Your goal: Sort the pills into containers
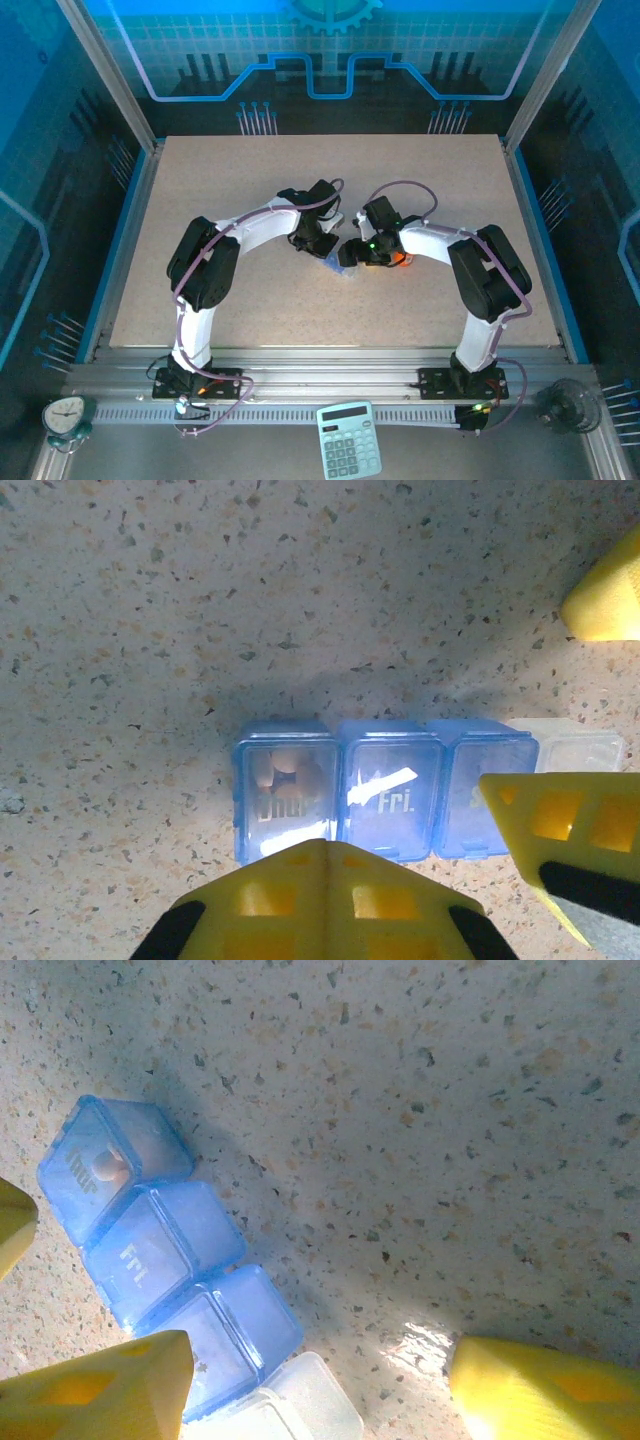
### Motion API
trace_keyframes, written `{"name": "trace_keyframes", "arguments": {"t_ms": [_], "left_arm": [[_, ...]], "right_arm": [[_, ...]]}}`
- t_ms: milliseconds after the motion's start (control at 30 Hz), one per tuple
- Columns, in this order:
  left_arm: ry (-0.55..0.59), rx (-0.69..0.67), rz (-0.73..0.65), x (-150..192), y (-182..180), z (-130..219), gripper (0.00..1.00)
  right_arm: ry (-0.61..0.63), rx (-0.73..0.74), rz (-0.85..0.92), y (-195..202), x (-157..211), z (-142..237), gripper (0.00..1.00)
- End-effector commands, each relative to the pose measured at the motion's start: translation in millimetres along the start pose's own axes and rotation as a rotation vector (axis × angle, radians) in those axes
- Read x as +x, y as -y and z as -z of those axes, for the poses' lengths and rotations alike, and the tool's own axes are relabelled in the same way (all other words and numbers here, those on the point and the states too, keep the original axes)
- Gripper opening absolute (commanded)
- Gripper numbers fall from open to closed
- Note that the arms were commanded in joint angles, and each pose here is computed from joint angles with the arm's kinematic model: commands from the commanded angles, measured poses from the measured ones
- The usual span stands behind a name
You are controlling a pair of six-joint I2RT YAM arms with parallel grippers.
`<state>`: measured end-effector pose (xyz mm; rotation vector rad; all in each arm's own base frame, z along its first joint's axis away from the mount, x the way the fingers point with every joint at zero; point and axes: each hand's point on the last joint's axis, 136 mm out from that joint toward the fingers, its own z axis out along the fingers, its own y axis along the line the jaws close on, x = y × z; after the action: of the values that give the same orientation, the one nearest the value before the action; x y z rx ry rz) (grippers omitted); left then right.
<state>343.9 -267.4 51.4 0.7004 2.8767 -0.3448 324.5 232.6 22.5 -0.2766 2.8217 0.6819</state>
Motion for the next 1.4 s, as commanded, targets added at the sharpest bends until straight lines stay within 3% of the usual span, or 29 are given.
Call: {"name": "trace_keyframes", "arguments": {"t_ms": [0, 700, 1067, 1367], "left_arm": [[-0.019, -0.015, -0.013, 3, -2, -3, 0.00], [-0.078, -0.029, 0.001, 17, -13, -27, 0.00], [-0.075, -0.036, -0.003, 12, -12, -17, 0.00], [-0.071, -0.032, -0.006, 7, -9, -6, 0.00]], "right_arm": [[-0.048, 0.051, -0.031, 25, 14, -28, 0.73], [-0.050, 0.046, -0.053, 31, 14, -30, 0.72], [-0.072, 0.075, -0.052, 39, 16, -33, 0.71], [-0.136, 0.180, -0.035, 56, 28, -40, 0.69]]}}
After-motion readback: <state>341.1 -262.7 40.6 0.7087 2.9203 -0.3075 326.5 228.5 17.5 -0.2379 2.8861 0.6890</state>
